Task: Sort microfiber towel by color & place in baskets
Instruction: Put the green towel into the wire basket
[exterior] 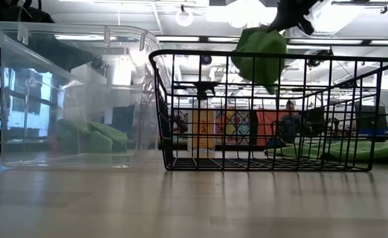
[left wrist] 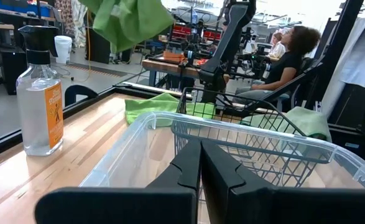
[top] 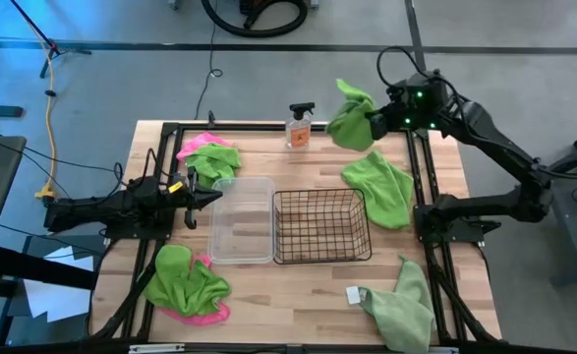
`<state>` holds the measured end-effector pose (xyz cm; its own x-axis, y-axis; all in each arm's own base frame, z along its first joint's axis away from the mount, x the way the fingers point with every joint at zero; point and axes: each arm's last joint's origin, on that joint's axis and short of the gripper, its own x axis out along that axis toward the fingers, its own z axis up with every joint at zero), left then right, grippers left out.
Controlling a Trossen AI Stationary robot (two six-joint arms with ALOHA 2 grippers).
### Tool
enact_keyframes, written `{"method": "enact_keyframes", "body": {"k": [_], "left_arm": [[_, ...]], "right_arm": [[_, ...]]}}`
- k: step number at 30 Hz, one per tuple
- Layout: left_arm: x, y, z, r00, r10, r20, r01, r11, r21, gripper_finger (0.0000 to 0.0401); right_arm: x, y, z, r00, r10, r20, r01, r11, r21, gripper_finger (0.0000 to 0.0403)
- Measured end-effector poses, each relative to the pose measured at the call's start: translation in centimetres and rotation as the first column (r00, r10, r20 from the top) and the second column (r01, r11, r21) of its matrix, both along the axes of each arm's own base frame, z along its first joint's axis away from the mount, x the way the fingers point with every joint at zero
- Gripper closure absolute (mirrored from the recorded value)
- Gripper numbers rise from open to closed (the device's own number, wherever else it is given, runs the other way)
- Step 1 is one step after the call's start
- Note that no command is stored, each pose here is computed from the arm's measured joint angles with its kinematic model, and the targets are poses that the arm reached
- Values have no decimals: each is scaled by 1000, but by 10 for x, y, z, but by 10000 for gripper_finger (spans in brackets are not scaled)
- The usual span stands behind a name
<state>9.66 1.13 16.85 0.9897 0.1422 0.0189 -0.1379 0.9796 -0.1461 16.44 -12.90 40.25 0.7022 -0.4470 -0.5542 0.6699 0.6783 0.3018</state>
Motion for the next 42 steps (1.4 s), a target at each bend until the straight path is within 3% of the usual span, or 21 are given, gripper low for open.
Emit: {"method": "enact_keyframes", "body": {"k": [2, 5, 7, 13, 18, 21, 23, 26, 31, 36, 42], "left_arm": [[0, 0, 0, 1000, 0, 0, 0, 1000, 3, 401], [0, 0, 1, 1000, 3, -10, -2, 994, 111, 401], [0, 0, 4, 1000, 3, 24, -6, 992, 123, 401], [-4, 0, 25, 964, -4, 266, 14, 999, -37, 401], [-12, 0, 44, 880, 35, 474, 11, 996, -94, 401], [-15, 1, 50, 846, 85, 527, -19, 992, -128, 401], [-15, 2, 53, 850, 90, 519, -13, 988, -151, 401], [-9, 1, 61, 897, 63, 438, 15, 985, -173, 400], [8, 2, 93, 945, 43, 325, 1, 991, -135, 393], [41, 5, 128, 972, 30, 235, -10, 997, -82, 372], [90, 6, 162, 988, -90, 127, 94, 995, -29, 335]], "right_arm": [[0, 0, 0, 1000, 23, 9, -23, 1000, 2, 403], [2, 1, 2, 996, 81, 28, -80, 997, -15, 403], [3, 1, 4, 991, 122, 53, -121, 993, -18, 403], [6, 2, 8, 976, 185, 114, -182, 983, -35, 403], [8, 3, 10, 961, 241, 137, -237, 970, -47, 403], [8, 4, 10, 955, 259, 144, -256, 966, -41, 403], [11, 7, 11, 951, 270, 153, -267, 963, -41, 403], [17, 13, 14, 934, 312, 177, -305, 950, -67, 403], [32, 32, 21, 879, 426, 216, -402, 904, -146, 403], [45, 55, 29, 804, 538, 253, -488, 840, -237, 403], [53, 83, 33, 736, 633, 240, -562, 768, -307, 403]]}}
